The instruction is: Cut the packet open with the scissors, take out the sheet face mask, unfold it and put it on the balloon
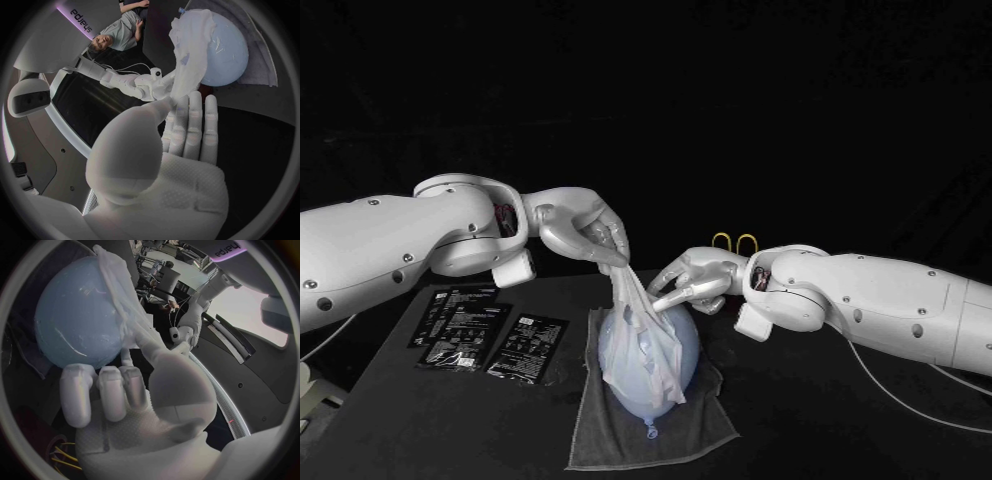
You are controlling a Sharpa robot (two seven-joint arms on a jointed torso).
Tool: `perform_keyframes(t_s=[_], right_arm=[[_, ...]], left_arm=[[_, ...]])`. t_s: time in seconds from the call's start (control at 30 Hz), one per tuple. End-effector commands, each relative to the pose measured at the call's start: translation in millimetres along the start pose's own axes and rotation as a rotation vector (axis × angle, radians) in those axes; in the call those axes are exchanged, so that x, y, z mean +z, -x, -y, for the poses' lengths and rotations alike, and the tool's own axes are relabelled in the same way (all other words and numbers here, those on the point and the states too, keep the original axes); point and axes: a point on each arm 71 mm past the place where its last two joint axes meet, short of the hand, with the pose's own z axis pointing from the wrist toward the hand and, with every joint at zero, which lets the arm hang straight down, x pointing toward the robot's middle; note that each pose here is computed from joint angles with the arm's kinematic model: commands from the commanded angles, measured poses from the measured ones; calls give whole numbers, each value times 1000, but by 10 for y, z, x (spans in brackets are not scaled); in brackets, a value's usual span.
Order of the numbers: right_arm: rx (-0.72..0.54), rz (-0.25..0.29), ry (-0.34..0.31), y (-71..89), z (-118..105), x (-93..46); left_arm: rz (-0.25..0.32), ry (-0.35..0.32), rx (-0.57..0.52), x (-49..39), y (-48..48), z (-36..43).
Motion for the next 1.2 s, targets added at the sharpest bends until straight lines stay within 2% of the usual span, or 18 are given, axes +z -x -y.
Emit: perform_keyframes(t_s=[0.03,0.23,0.33,0.4,0.6,0.77,1.0,1.2], right_arm=[[-2,-62,-14,-63,25,11],[11,-89,-5,-85,34,4],[26,-80,9,-73,33,-6],[37,-62,20,-53,32,-14],[80,40,64,49,34,-68],[117,90,84,106,49,-144],[138,100,80,124,70,-256],[137,77,62,105,83,-358]], left_arm=[[4,-8,-7,3,5,13],[6,-6,-7,1,10,8],[7,-5,-8,-2,13,3],[8,-4,-8,-4,15,0],[8,1,-9,-13,19,-14],[4,8,-13,-11,8,-37],[0,23,-24,-2,-27,-101],[11,41,-33,15,-57,-172]])
